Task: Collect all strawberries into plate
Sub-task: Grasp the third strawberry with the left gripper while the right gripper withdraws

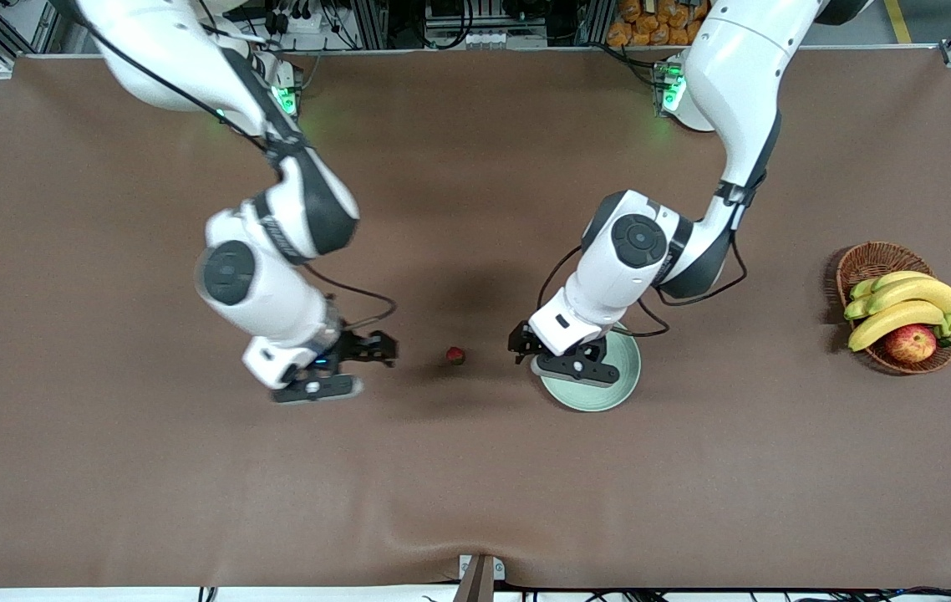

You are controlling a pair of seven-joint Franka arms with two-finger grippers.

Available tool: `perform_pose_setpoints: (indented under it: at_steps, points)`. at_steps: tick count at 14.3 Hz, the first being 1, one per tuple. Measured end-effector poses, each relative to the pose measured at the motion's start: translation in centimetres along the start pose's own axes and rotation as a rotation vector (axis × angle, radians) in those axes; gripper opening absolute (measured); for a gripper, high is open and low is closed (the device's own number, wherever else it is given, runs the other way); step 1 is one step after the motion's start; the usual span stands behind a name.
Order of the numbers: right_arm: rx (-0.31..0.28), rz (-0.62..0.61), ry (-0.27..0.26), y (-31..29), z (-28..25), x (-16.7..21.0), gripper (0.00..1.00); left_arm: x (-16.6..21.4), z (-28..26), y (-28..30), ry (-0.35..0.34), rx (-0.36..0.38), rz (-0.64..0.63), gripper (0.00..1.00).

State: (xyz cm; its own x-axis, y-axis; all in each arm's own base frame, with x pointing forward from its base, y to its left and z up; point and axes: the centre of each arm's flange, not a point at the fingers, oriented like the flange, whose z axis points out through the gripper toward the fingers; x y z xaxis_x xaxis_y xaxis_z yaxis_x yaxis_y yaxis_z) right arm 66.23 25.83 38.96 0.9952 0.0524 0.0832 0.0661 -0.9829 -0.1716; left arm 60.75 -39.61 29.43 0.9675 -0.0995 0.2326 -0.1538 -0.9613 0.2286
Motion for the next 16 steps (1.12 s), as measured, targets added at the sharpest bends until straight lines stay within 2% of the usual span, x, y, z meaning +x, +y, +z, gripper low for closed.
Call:
perform_pose_setpoints:
  at_steps: [2, 6, 12, 14, 16]
  points:
    - [-0.040, 0.017, -0.007, 4.8, -4.4, 0.2, 1.00, -0.6, 1.5, 2.1, 0.001, -0.014, 0.005, 1.00]
    - [-0.094, 0.010, -0.039, 12.6, -12.5, -1.7, 1.00, -2.2, 5.0, 5.0, 0.074, -0.068, 0.031, 1.00]
    - [-0.122, 0.040, -0.088, 22.9, -25.5, -8.6, 1.00, -6.0, 10.2, 8.6, 0.141, -0.135, 0.038, 1.00]
    - [-0.121, 0.050, -0.085, 23.4, -27.3, -9.9, 1.00, -6.5, 10.2, 9.6, 0.159, -0.151, 0.051, 0.96]
    - [-0.121, 0.054, -0.071, 22.9, -28.3, -10.5, 1.00, -6.8, 10.3, 10.2, 0.169, -0.155, 0.072, 0.79]
